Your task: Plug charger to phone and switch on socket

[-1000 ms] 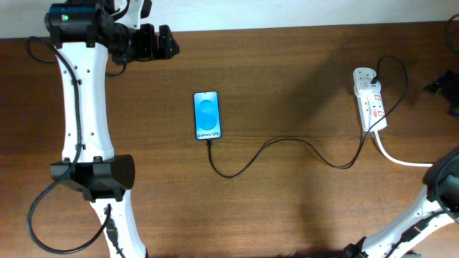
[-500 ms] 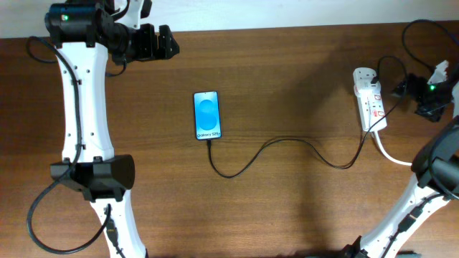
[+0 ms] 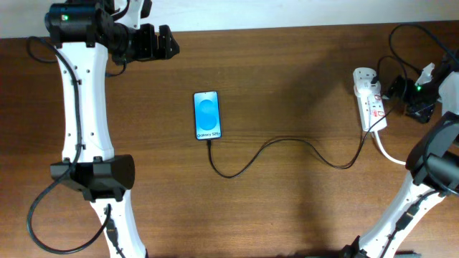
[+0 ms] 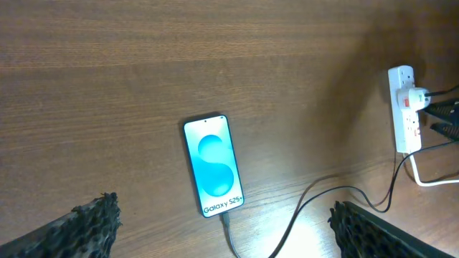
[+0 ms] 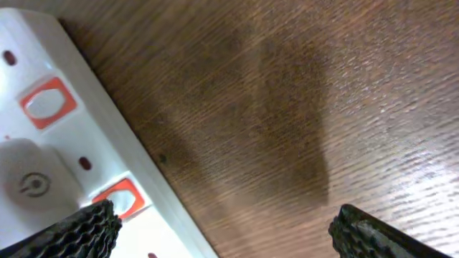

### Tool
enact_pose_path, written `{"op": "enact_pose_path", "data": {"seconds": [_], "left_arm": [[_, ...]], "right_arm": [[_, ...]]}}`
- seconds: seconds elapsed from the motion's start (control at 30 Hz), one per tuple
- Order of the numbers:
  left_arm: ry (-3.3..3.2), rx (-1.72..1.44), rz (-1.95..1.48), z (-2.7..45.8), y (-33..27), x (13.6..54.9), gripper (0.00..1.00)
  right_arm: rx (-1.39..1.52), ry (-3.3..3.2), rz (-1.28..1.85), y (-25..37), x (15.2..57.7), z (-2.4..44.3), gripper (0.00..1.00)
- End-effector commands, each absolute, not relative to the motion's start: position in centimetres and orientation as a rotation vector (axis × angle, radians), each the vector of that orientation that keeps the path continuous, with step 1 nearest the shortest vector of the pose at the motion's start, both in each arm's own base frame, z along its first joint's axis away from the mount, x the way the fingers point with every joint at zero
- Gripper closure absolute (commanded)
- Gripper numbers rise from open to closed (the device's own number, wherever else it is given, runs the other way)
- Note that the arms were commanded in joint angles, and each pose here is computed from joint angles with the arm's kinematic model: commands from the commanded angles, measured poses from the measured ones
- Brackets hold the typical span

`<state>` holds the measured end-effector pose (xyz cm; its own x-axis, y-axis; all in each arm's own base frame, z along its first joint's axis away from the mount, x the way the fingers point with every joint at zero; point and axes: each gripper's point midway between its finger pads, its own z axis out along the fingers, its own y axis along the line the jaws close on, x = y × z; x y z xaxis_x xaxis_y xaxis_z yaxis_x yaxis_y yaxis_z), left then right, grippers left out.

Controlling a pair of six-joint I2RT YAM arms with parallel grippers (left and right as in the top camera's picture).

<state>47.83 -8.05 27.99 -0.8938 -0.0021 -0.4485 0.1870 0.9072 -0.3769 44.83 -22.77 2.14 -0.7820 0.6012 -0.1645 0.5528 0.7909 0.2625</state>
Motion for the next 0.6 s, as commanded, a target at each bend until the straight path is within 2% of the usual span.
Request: {"op": "enact_pose_path", "data": {"seconds": [0.0,0.57], "left_arm": [[2.595,0.157,-0.563,28.8,-7.9,47.7,0.01],[2.595,0.157,-0.563,28.8,-7.9,47.7,0.01]], "right_arm": [[0.919,2.768,0.29,-22.3,44.4,0.8,0.01],[0.902,2.795,0.331,-21.0,44.6,0.2,0.01]]}}
